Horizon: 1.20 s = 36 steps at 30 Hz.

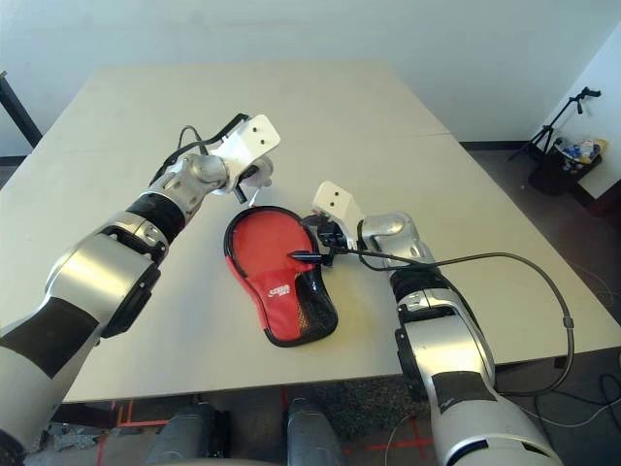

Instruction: Store the ping-pong paddle in its case and zip it.

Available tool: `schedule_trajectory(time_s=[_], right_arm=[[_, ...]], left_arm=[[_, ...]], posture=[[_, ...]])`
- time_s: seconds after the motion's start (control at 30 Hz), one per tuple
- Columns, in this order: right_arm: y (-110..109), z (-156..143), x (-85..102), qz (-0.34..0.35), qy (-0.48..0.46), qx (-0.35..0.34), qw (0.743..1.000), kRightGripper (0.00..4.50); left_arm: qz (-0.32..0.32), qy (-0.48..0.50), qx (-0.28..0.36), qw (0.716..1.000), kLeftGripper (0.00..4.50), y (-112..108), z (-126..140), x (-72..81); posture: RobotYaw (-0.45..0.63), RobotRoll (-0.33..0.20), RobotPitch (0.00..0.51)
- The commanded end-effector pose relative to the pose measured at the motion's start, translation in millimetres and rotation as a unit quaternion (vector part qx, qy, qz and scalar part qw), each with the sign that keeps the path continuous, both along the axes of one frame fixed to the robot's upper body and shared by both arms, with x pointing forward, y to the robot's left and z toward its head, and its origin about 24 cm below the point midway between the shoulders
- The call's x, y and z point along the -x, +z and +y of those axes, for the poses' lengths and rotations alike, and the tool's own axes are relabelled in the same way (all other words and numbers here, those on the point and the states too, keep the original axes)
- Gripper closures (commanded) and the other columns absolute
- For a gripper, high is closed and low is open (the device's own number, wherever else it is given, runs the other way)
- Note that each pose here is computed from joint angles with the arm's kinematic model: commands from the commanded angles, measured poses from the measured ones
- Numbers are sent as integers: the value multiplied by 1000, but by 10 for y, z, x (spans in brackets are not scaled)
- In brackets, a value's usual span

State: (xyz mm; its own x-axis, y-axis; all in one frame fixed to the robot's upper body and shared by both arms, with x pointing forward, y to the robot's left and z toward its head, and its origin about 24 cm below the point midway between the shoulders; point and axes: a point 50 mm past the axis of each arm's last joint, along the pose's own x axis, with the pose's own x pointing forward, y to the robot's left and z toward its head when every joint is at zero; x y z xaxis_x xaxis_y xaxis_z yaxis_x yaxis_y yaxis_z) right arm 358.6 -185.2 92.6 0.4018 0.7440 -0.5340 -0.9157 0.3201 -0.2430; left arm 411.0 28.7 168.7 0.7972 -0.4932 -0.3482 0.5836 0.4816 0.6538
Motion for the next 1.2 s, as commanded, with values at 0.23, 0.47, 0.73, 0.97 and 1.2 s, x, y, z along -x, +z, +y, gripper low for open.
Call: schedule_trajectory(time_s=[0.23, 0.47, 0.73, 0.97, 1.2], right_arm=[[-327, 8, 144, 63, -4, 19, 998, 0], [-334, 21, 144, 63, -6, 18, 998, 0], [-359, 33, 149, 64, -8, 18, 998, 0], [-369, 62, 145, 65, -7, 18, 998, 0], [-362, 64, 140, 64, -5, 18, 998, 0]], left_arm=[[-46, -69, 26, 996, 4341, 213, -460, 124], [-12, -105, 57, 993, 3611, 162, -665, 231], [-18, -113, 81, 990, 924, 326, -657, 210], [-44, -98, 89, 990, 34, 532, -541, 138], [-71, -61, 83, 992, 34, 716, -199, 3]], posture=[[-92, 0, 41], [-94, 0, 40], [-87, 0, 43], [-77, 0, 45], [-69, 0, 45]])
